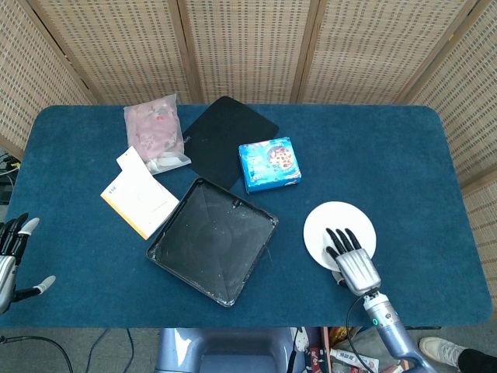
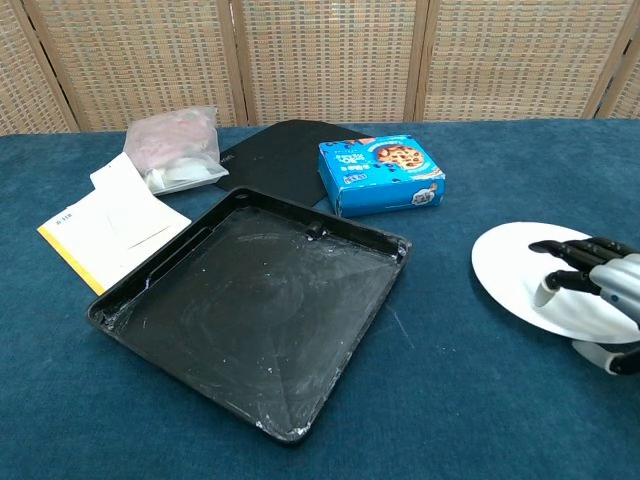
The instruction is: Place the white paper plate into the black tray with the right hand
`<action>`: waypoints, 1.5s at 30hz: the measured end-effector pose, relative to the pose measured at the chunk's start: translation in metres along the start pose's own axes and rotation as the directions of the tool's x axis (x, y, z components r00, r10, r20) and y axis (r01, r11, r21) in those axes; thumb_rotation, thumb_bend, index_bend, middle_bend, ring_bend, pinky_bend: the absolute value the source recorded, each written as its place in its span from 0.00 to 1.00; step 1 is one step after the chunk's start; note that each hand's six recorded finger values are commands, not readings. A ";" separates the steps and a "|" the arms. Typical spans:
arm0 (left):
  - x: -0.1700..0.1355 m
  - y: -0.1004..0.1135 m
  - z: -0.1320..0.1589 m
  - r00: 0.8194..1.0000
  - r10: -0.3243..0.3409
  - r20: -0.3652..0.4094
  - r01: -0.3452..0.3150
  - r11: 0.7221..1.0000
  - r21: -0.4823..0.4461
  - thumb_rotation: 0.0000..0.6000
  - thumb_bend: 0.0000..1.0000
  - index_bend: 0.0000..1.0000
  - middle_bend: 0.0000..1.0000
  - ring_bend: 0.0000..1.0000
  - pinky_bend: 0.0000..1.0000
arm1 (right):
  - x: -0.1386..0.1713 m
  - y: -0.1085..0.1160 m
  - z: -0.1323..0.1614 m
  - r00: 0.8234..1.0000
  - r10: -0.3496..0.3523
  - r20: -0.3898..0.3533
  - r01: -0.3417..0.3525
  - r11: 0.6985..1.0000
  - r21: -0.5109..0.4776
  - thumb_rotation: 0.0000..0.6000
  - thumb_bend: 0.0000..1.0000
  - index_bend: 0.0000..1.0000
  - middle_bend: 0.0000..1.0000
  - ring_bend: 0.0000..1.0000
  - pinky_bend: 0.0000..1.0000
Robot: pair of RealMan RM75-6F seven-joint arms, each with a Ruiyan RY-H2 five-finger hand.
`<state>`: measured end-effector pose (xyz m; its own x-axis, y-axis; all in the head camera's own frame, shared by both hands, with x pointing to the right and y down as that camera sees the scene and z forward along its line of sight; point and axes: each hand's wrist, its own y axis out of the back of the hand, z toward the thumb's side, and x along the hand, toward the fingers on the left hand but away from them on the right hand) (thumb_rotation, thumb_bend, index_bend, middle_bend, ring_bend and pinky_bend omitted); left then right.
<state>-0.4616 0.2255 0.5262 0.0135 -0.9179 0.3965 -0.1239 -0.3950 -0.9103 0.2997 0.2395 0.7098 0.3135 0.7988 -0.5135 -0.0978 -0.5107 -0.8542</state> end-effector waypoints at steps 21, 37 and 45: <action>0.001 -0.002 0.001 1.000 -0.006 0.001 0.006 1.000 0.002 1.00 0.00 0.00 0.00 0.00 0.00 | -0.007 0.025 -0.007 0.981 -0.188 0.056 0.190 0.981 -0.038 1.00 0.49 0.62 0.02 0.00 0.08; 0.001 0.001 -0.001 1.000 -0.006 -0.001 0.006 1.000 -0.008 1.00 0.00 0.00 0.00 0.00 0.00 | -0.009 0.117 -0.034 0.903 -0.425 0.057 0.428 0.903 -0.045 1.00 0.49 0.63 0.04 0.00 0.09; 0.006 -0.002 -0.005 1.000 -0.018 -0.017 0.018 1.000 -0.007 1.00 0.00 0.00 0.00 0.00 0.00 | -0.033 0.172 -0.004 0.869 -0.493 -0.039 0.488 0.868 -0.094 1.00 0.49 0.63 0.04 0.00 0.09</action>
<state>-0.4659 0.2211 0.5308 -0.0016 -0.9100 0.4146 -0.1310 -0.4108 -0.9023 0.2763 0.1240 0.5800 0.3572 0.9337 -0.0226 0.1563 -0.0836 -0.9842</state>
